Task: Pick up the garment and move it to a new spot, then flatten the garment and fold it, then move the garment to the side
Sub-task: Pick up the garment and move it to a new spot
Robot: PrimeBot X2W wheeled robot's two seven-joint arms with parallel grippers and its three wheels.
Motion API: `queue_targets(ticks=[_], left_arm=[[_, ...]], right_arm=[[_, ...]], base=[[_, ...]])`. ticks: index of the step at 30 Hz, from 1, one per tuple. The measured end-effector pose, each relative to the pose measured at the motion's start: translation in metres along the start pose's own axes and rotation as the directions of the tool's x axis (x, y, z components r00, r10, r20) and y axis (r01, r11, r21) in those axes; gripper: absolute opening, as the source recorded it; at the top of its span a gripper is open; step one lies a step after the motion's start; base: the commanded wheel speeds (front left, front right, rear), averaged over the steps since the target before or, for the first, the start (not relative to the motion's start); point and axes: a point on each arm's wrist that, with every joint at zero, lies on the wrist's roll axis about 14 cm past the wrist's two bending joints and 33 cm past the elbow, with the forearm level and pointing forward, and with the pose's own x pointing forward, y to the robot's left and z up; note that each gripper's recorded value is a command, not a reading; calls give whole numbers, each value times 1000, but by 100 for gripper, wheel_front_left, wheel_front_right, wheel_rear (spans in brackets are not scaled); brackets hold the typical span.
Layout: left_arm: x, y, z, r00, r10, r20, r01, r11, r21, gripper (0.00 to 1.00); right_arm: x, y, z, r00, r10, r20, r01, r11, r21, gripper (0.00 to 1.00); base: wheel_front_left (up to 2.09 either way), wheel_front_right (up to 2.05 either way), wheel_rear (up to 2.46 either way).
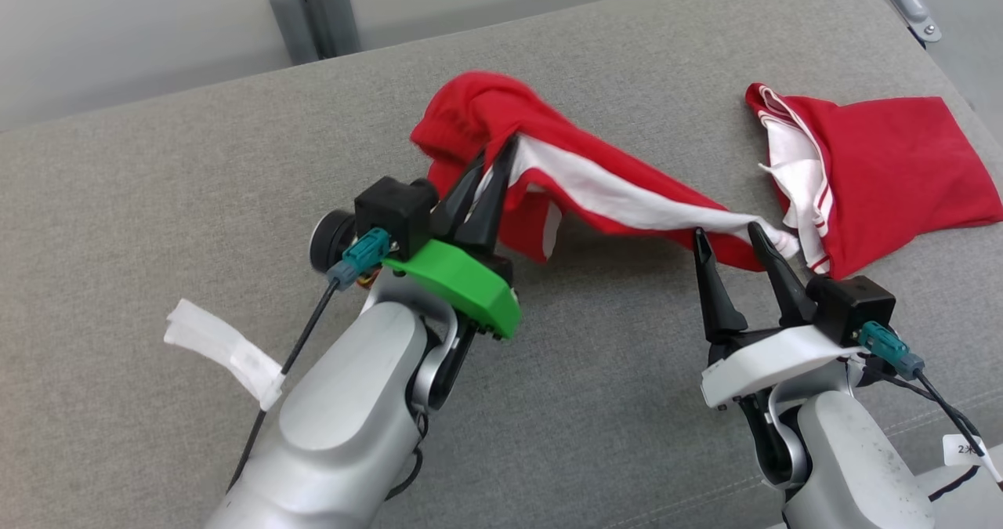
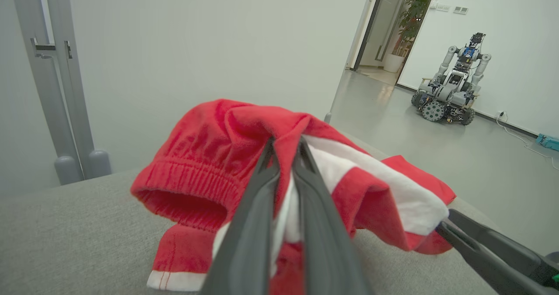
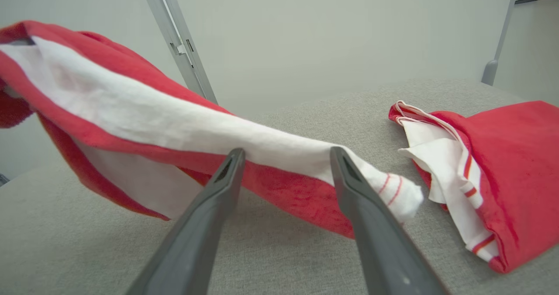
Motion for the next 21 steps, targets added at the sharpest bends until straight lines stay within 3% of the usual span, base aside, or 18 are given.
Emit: queue_targets(ticks=[6, 16, 17, 18, 19, 20, 21], left_arm=[[-27, 45, -39, 980, 167, -109, -166, 986, 11, 0], [-109, 127, -59, 874, 460, -159, -456, 888, 64, 0], [-119, 133, -61, 861, 481, -164, -474, 877, 82, 6], [-128, 138, -62, 848, 503, -165, -495, 864, 91, 20], [-134, 143, -61, 837, 522, -161, -514, 853, 92, 47], [-140, 148, -58, 826, 542, -153, -531, 840, 108, 84], [-147, 153, -56, 816, 560, -145, -547, 828, 119, 100]], right_arm=[[3, 1, -3, 1000, 3, -7, -3, 1000, 2, 100], [10, 18, -9, 999, 51, -19, -51, 999, -5, 100], [11, 20, -9, 998, 58, -20, -58, 998, -5, 100], [11, 22, -10, 998, 64, -21, -64, 998, -5, 100], [11, 24, -10, 997, 69, -22, -69, 998, -3, 100], [11, 26, -10, 997, 73, -22, -73, 997, -3, 100], [11, 28, -11, 997, 79, -23, -79, 997, -2, 100]], base=[[0, 0, 0], [0, 0, 0], [0, 0, 0], [0, 0, 0], [0, 0, 0], [0, 0, 0], [0, 0, 0]])
